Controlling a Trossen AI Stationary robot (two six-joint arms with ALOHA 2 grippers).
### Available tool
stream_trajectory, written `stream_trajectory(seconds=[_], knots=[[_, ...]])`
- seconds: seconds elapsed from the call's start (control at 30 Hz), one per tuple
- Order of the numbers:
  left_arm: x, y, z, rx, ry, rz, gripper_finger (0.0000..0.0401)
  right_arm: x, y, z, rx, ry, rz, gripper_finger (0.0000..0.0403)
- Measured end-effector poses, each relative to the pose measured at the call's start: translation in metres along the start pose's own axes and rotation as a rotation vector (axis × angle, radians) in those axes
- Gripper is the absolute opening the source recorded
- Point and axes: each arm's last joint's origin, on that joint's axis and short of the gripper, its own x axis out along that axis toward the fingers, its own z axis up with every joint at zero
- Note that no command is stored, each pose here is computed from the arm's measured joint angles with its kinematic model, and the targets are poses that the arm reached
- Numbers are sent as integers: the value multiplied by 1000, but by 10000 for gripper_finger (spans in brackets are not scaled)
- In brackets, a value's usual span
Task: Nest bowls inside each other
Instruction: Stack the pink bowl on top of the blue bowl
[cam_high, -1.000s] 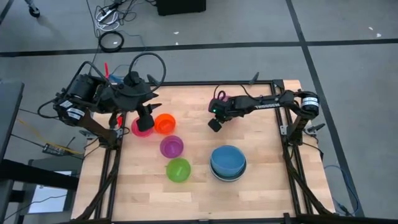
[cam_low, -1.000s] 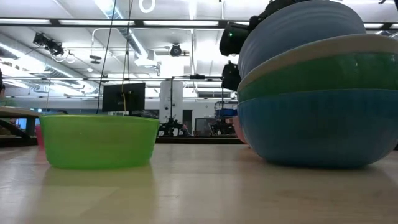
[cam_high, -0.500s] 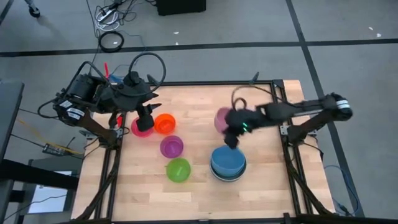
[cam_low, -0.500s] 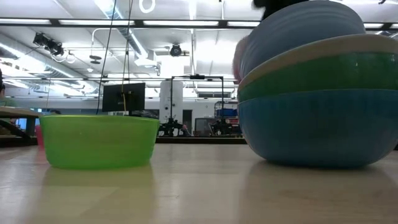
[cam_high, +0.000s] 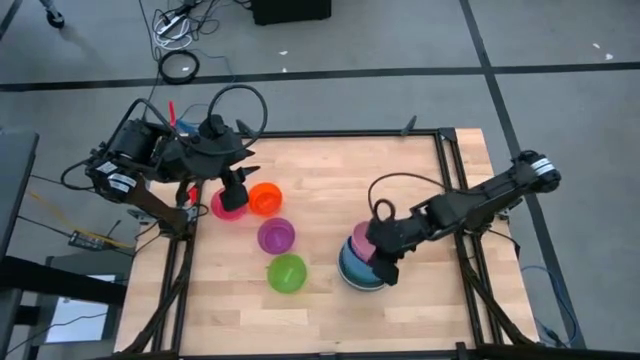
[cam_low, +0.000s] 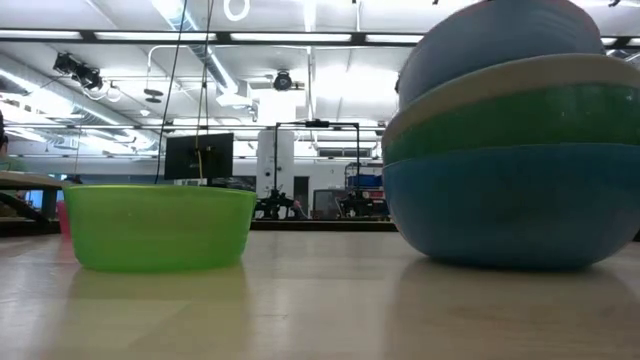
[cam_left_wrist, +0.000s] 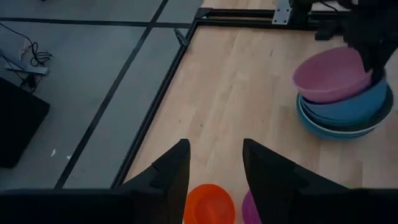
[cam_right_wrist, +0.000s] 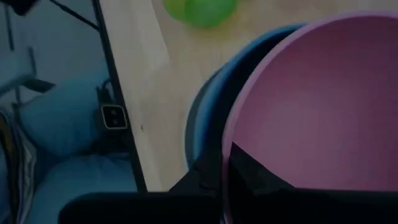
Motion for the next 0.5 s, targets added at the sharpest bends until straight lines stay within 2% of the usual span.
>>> stream_trajectory(seconds=[0.17, 0.33, 0.5], knots=[[0, 0, 0, 0, 0, 0, 157, 17, 2, -2, -8, 50, -14, 0], [0, 0, 0, 0, 0, 0, 157, 18, 6, -2, -37, 30, 17, 3], [0, 0, 0, 0, 0, 0, 157, 7, 12, 0, 2, -1, 99, 36]])
